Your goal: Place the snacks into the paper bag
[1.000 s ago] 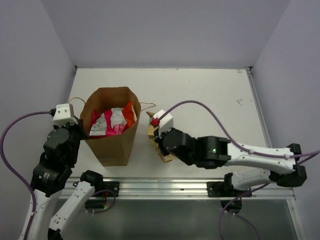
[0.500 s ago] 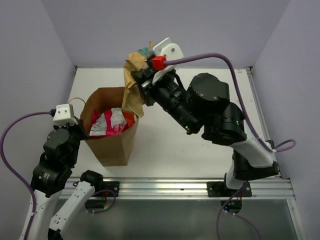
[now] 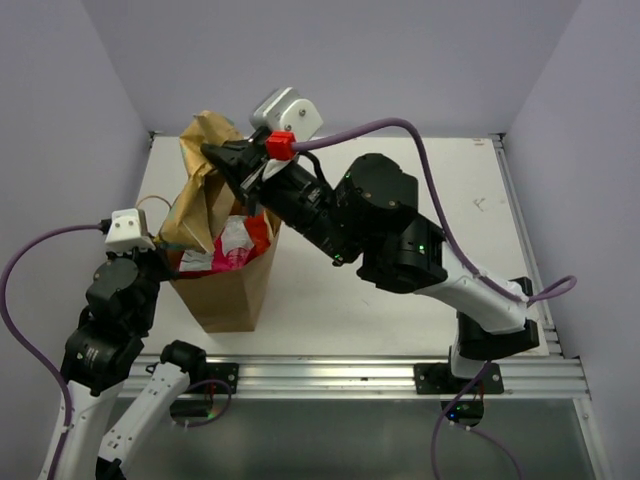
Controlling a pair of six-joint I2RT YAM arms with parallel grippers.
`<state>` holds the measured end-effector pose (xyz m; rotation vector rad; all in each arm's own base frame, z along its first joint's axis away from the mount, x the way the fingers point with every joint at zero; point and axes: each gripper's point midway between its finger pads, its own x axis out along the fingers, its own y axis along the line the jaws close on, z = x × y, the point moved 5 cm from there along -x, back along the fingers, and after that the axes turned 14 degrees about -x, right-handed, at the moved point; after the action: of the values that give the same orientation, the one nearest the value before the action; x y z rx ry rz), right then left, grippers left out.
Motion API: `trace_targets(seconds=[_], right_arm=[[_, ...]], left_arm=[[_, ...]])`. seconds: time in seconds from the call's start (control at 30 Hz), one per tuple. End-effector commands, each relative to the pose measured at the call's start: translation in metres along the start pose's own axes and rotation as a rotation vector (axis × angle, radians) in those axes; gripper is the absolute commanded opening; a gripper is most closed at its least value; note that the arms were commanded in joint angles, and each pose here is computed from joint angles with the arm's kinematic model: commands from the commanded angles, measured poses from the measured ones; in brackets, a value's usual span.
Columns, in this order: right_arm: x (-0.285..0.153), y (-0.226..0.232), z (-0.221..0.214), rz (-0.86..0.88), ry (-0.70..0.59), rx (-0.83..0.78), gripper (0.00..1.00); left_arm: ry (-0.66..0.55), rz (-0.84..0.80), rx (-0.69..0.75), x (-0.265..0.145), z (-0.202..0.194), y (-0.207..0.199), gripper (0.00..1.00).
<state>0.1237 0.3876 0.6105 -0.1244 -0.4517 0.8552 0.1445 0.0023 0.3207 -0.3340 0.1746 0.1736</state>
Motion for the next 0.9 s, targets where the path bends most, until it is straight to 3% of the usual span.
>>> trace_targets(seconds=[0.0, 0.33, 0.47, 0.87], right_arm=[[0.009, 0.014, 0.002, 0.061, -0.069, 0.089, 0.00], [0.030, 0.077, -0.114, 0.207, 0.156, 0.192, 0.00], [0.026, 0.084, -0.135, 0.218, 0.212, 0.242, 0.00], [0.004, 0.042, -0.239, -0.025, 0.541, 0.333, 0.00]], left_arm=[[-0.035, -0.029, -0.032, -0.003, 0.006, -0.004, 0.00], [-0.050, -0.025, -0.039, -0.010, 0.011, 0.000, 0.00], [-0.055, -0.021, -0.038, -0.011, 0.011, 0.001, 0.00], [-0.053, -0.022, -0.037, -0.011, 0.011, 0.001, 0.00]])
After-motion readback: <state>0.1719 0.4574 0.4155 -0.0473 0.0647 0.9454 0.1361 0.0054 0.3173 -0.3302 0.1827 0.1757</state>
